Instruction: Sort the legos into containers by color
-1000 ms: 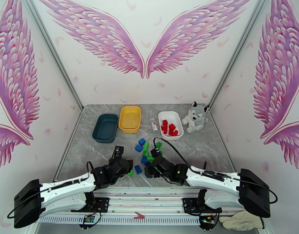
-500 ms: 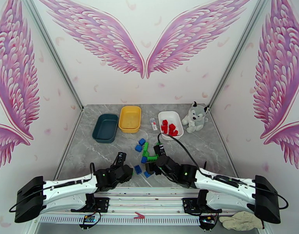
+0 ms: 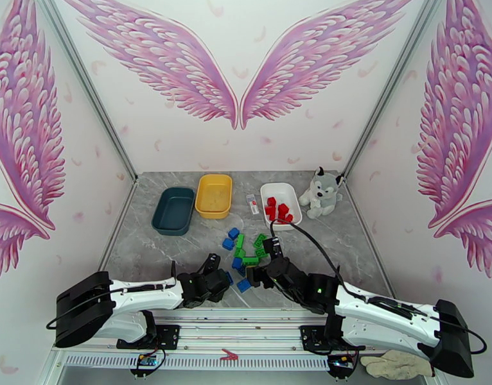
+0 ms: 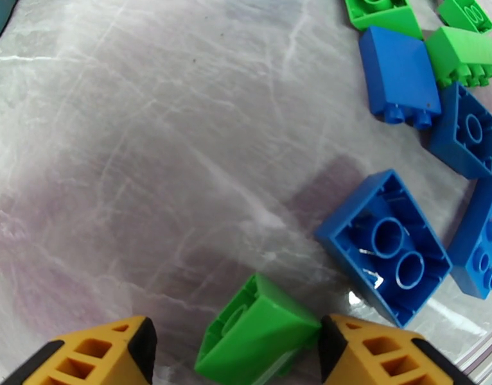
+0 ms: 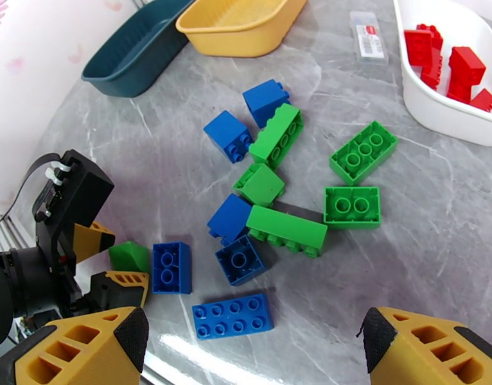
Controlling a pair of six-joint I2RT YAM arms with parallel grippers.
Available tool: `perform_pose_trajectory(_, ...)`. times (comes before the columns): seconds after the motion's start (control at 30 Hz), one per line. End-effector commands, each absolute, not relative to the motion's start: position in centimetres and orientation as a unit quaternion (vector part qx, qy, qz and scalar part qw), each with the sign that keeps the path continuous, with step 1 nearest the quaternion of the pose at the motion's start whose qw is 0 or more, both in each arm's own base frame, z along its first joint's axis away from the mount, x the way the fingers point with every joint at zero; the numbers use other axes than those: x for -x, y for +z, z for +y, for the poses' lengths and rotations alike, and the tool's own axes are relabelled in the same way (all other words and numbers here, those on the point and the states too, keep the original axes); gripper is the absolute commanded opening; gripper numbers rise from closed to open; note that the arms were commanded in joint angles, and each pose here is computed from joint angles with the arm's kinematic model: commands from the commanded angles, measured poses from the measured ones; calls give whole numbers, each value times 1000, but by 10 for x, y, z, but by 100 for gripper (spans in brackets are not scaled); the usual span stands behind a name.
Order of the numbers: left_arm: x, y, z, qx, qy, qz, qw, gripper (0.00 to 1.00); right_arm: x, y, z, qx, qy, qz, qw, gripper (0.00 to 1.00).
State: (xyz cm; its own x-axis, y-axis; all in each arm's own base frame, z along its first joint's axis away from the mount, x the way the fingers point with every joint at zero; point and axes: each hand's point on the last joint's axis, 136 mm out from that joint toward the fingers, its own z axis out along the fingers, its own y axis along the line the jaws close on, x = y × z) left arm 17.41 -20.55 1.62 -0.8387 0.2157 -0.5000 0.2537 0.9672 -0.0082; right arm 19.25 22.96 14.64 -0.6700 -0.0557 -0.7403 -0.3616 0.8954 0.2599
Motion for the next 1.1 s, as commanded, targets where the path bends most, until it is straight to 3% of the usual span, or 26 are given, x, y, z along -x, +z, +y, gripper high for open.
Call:
perform_pose_trajectory(0.0, -181, 21, -228, -127, -77, 953, 265, 69, -191, 137, 221, 112, 178, 897, 388, 94)
perform_pose_trajectory(0.27, -188, 8, -244, -128, -82, 953, 261, 64, -192, 136, 219, 109, 176, 898, 389, 94)
perform_pose_trajectory(0.43, -197, 10, -241, -111, -68, 951, 280, 55, -191, 135, 217, 107, 174, 898, 390, 94)
perform_pose_trajectory(0.77, -185, 21, -228, -135, -67, 953, 264, 61, -191, 138, 213, 102, 175, 896, 395, 94)
perform_pose_trajectory(1.07, -172, 20, -215, -154, -56, 958, 236, 61, -191, 139, 215, 101, 180, 896, 394, 94)
